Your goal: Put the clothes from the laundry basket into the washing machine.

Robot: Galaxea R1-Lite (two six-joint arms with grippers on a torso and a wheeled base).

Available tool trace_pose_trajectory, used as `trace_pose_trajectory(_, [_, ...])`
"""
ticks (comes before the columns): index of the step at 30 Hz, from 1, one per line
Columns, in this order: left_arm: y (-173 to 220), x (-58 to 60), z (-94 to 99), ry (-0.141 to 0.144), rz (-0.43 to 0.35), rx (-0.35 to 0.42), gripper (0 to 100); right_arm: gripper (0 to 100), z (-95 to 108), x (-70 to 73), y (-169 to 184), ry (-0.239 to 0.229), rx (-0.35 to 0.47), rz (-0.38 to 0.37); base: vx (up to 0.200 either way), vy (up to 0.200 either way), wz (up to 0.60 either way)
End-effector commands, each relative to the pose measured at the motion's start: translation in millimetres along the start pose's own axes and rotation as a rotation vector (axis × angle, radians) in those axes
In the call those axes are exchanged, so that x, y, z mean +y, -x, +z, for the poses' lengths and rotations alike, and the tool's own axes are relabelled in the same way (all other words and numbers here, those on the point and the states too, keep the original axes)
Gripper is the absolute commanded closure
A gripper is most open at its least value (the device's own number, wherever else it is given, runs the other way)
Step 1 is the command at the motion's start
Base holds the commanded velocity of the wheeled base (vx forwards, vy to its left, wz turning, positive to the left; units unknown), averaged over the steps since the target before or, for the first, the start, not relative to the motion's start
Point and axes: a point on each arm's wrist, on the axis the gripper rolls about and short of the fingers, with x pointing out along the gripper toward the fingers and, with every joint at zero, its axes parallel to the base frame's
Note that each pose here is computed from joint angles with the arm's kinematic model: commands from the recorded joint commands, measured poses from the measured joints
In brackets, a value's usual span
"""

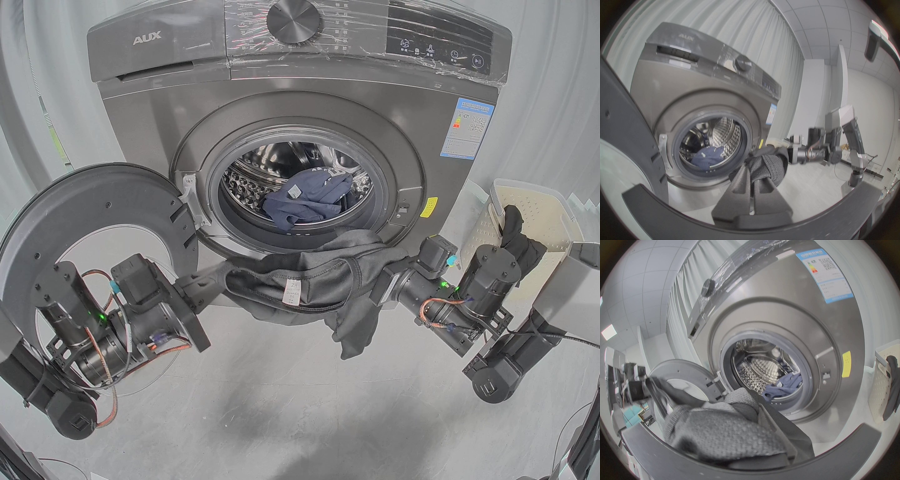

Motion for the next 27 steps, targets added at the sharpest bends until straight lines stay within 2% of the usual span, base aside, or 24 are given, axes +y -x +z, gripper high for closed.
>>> trace_pose_trajectory(1, [-7.1,-1.4,-32.8,0.019,-0.013,0.115,100,100,15.6,4.8,-3.1,-0.008,-0.058,0.015,0.000,0.000,0.00])
trace_pose_trajectory(4, [-10.2,-0.9,-45.1,0.032,-0.016,0.155,100,100,23.6,10.1,-2.7,-0.010,-0.083,0.030,0.000,0.000,0.00])
trace_pose_trajectory(13, [-10.4,-0.1,-54.8,0.043,-0.014,0.190,100,100,27.8,12.0,-4.4,-0.012,-0.101,0.036,0.000,0.000,0.00])
trace_pose_trajectory(14, [-10.3,0.2,-54.8,0.043,-0.014,0.190,0,100,27.2,11.9,-4.6,-0.012,-0.099,0.036,0.000,0.000,0.00])
trace_pose_trajectory(19, [-10.8,0.5,-52.6,0.053,-0.005,0.181,0,100,29.6,5.8,-4.8,-0.011,-0.107,0.018,0.000,0.000,0.00])
trace_pose_trajectory(21, [-6.6,-2.1,-55.8,0.052,-0.020,0.203,0,100,32.4,-1.2,-5.8,-0.018,-0.117,0.001,0.000,0.000,0.00])
trace_pose_trajectory(23, [-0.2,-8.8,-60.1,0.065,-0.041,0.234,0,100,36.6,-8.7,-7.2,-0.015,-0.135,-0.019,0.000,0.000,0.00])
trace_pose_trajectory(25, [1.7,-15.2,-62.3,0.072,-0.078,0.249,0,100,39.8,-12.5,-8.7,-0.014,-0.149,-0.030,0.000,0.000,0.00])
trace_pose_trajectory(27, [2.7,-16.4,-63.5,0.071,-0.084,0.256,0,100,42.4,-15.4,-9.8,-0.016,-0.160,-0.037,0.000,0.000,0.00])
